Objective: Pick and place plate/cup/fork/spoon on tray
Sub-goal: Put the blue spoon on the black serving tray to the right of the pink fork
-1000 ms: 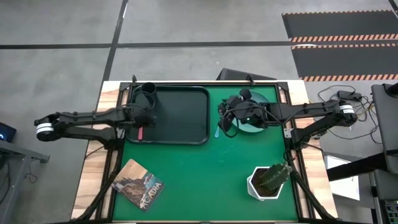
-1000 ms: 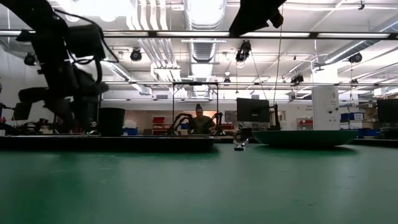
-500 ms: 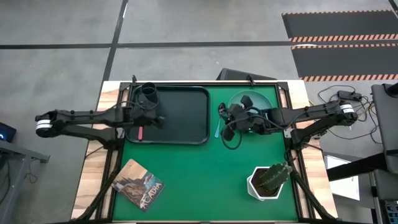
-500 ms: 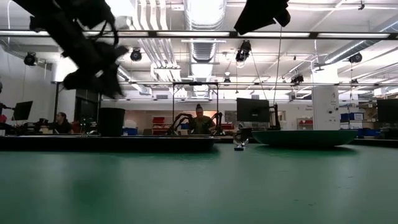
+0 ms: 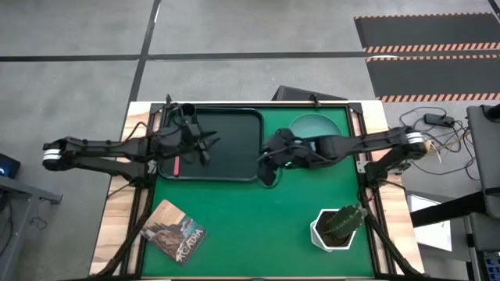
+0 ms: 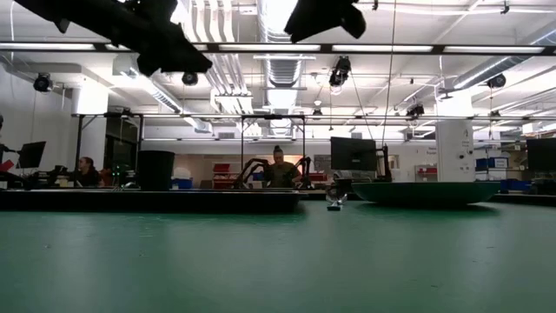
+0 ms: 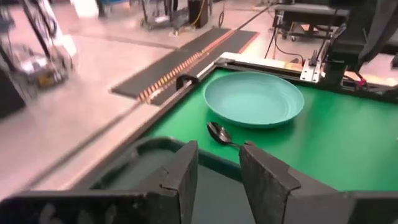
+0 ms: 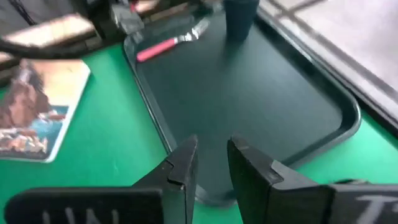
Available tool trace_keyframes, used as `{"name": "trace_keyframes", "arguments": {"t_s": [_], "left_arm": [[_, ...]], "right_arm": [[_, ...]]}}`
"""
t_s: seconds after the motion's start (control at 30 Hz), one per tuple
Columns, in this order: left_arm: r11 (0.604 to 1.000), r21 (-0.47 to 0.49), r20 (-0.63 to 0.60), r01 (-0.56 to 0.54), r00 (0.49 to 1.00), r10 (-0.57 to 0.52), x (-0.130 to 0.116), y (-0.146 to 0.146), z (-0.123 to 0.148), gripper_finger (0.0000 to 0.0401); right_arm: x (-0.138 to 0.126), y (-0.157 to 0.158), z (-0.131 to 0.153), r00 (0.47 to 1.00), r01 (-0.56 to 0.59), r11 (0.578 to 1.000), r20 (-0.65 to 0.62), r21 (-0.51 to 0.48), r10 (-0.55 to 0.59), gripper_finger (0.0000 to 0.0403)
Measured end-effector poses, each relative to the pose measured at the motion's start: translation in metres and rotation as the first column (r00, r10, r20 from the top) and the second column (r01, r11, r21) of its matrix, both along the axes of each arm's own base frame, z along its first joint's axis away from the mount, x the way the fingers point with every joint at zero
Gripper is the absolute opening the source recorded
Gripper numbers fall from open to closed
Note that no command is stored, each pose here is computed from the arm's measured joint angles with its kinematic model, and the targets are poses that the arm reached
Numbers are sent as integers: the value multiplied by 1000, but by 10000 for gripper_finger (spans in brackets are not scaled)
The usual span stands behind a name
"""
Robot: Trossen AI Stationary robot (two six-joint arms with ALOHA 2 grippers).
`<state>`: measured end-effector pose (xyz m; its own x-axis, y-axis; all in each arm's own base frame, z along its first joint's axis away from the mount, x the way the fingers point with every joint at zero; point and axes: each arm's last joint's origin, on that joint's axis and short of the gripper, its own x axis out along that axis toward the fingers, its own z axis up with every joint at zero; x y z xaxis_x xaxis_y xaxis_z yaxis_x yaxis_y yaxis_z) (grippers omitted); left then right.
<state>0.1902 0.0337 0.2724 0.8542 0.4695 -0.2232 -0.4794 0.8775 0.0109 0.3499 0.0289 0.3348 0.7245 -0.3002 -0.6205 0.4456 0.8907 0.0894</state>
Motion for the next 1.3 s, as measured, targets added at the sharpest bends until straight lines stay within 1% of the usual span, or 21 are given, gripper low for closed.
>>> {"name": "trace_keyframes", "arguments": {"t_s": [0.1,0.17,0.3,0.4,0.57,0.63,0.77,0.83,0.97,1.03,1.1,1.2,1.3], "left_arm": [[997,78,-2,18,1000,-18,-5,-1,6,101],[992,126,2,24,1000,-25,-10,-1,11,101],[975,218,10,32,999,-35,-21,-2,19,101],[972,235,30,29,999,-37,-29,-3,21,101],[967,254,45,26,998,-39,-37,-4,21,101],[967,253,45,26,998,-39,-39,-4,21,101],[968,248,2,37,999,-39,-41,-5,17,101],[969,244,-23,45,999,-40,-42,-5,15,101],[969,239,-79,68,996,-50,-45,-5,10,101],[966,229,-114,118,989,-94,-46,-7,7,101],[955,213,-154,205,972,-175,-46,-9,3,101],[931,200,-163,306,947,-277,-46,-12,2,101],[926,200,-160,320,943,-291,-46,-12,2,101]], "right_arm": [[14,1,-1,997,4,1000,-73,-5,-4,67],[23,-1,-2,993,28,1000,-114,4,-27,63],[39,-11,-7,978,123,991,-174,43,-114,56],[47,-22,-18,956,213,975,-224,71,-192,52],[57,-47,-49,883,381,920,-331,95,-331,52],[59,-57,-62,849,433,897,-377,92,-371,52],[61,-68,-84,777,512,856,-461,67,-429,60],[61,-69,-92,754,527,848,-489,53,-438,72],[64,-69,-103,734,529,848,-517,31,-439,107],[65,-69,-106,731,522,853,-526,22,-434,126],[65,-69,-109,731,508,861,-535,13,-423,143],[64,-69,-113,725,501,866,-548,4,-417,161],[61,-70,-120,709,502,865,-569,-8,-417,173]]}}
